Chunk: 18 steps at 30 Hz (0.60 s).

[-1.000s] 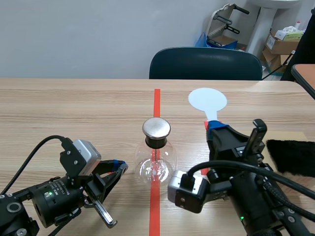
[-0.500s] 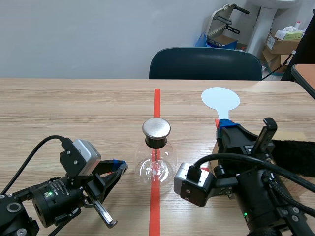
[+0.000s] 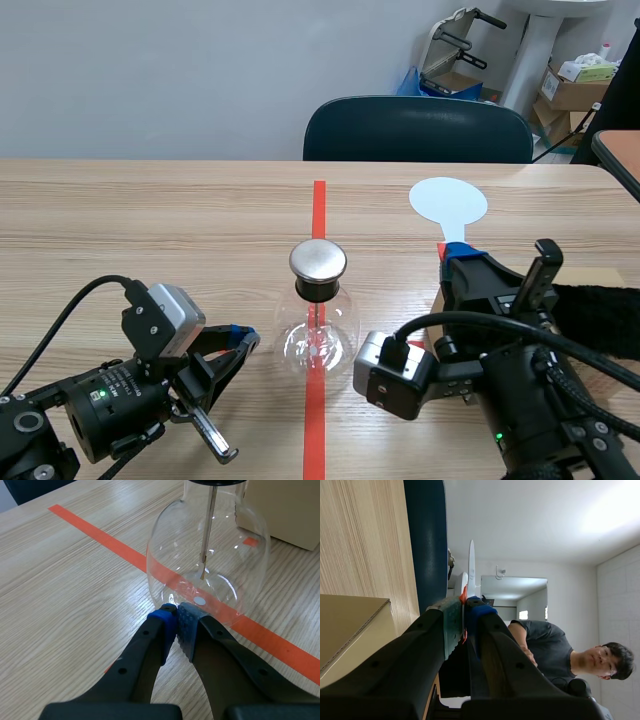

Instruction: Do the electroscope experiment

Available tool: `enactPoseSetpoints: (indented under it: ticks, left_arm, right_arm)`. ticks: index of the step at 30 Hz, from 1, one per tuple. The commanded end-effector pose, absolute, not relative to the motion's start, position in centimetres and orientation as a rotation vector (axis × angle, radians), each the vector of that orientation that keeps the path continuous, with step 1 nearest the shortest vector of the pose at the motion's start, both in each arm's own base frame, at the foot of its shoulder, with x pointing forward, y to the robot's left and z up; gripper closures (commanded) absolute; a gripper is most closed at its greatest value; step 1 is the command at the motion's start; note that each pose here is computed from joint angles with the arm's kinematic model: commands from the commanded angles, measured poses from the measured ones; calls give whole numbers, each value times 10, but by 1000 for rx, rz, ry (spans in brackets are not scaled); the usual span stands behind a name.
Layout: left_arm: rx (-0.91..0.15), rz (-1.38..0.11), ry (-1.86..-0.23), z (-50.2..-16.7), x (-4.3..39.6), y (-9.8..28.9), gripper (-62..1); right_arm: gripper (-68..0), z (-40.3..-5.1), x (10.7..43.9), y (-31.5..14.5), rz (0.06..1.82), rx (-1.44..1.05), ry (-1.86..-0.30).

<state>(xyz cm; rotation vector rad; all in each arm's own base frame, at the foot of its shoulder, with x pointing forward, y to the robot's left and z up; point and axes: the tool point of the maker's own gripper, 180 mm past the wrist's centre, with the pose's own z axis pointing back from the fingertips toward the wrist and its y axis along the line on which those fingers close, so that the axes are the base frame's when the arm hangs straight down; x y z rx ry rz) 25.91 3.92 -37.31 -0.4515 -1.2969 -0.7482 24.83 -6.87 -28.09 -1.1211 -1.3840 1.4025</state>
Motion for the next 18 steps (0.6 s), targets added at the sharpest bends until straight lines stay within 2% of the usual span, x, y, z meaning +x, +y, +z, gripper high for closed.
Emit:
enactPoseSetpoints:
  ticks: [1, 18]
  left_arm:
    - [-469, -740, -1328, -364, 263, 34, -31]
    - [-465, -742, -1319, -365, 263, 34, -31]
  right_arm:
    - [-11, -273, 252, -70, 1388, -1145, -1406]
    - [-11, -273, 252, -69, 1389, -1144, -1406]
